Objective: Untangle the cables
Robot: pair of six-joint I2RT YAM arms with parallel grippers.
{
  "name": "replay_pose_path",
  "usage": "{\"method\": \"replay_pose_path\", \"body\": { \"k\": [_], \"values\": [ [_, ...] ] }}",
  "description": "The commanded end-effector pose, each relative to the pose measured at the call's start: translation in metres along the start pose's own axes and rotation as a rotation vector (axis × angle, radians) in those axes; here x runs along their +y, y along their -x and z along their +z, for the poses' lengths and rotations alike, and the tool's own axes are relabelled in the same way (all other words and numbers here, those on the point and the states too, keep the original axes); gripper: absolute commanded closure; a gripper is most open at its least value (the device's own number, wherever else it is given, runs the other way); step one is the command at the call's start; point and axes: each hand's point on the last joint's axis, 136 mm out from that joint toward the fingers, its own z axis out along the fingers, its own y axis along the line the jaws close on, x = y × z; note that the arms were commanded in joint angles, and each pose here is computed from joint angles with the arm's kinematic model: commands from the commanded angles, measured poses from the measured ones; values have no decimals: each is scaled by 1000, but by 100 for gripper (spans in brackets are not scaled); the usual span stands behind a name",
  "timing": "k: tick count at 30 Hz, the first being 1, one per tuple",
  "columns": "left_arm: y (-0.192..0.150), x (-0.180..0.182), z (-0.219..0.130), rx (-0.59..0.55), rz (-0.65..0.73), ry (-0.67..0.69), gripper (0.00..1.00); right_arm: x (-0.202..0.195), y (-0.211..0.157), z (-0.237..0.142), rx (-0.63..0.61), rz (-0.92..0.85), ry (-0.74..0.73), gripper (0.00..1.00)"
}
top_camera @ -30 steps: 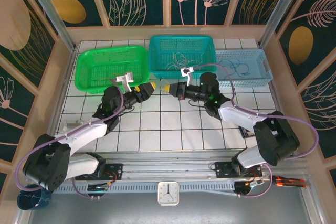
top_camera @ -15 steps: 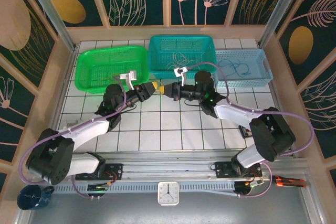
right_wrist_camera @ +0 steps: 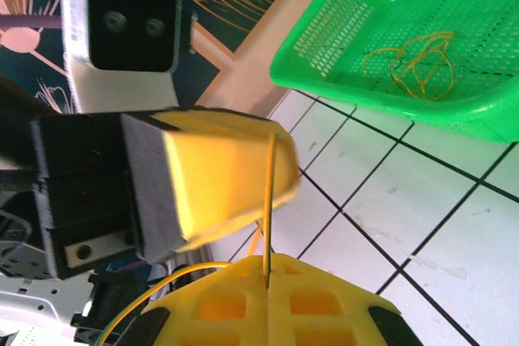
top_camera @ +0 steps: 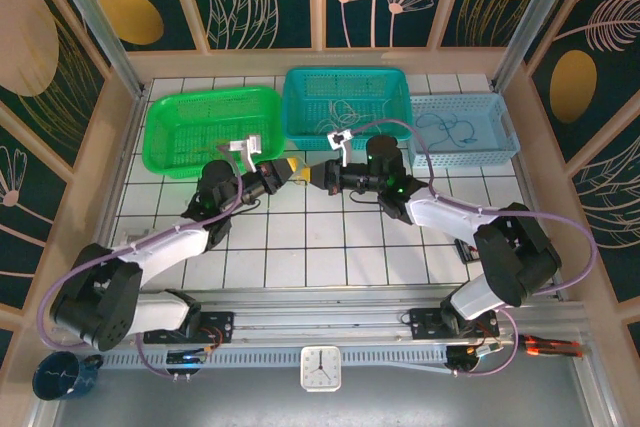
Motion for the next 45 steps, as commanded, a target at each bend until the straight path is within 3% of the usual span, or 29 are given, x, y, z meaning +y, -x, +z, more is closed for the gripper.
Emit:
{"method": "replay_pose_path", "body": {
  "k": [1,10,15,24,34,38,45],
  "values": [
    [28,-9,-6,-86,103,37,100,2,-2,-2,26,-51,-30,100],
    [42,-17,-10,-107,189,71,100,-31,-17,-7,73,-64,-196,100],
    [56,-31,-11,-134,214,53,100,-61,-32,-5,104,-43,-300,84],
    [83,-41,-14,-171,297,102,100,-94,-55,-2,122,24,-383,79],
    [78,-34,-13,-153,360,130,100,-38,27,-24,-101,-12,-306,42],
    [73,-31,-12,-142,354,121,100,-8,63,-33,-194,-41,-250,35],
    [69,-31,-10,-129,344,103,100,22,99,-29,-254,-87,-189,29]
  ]
}}
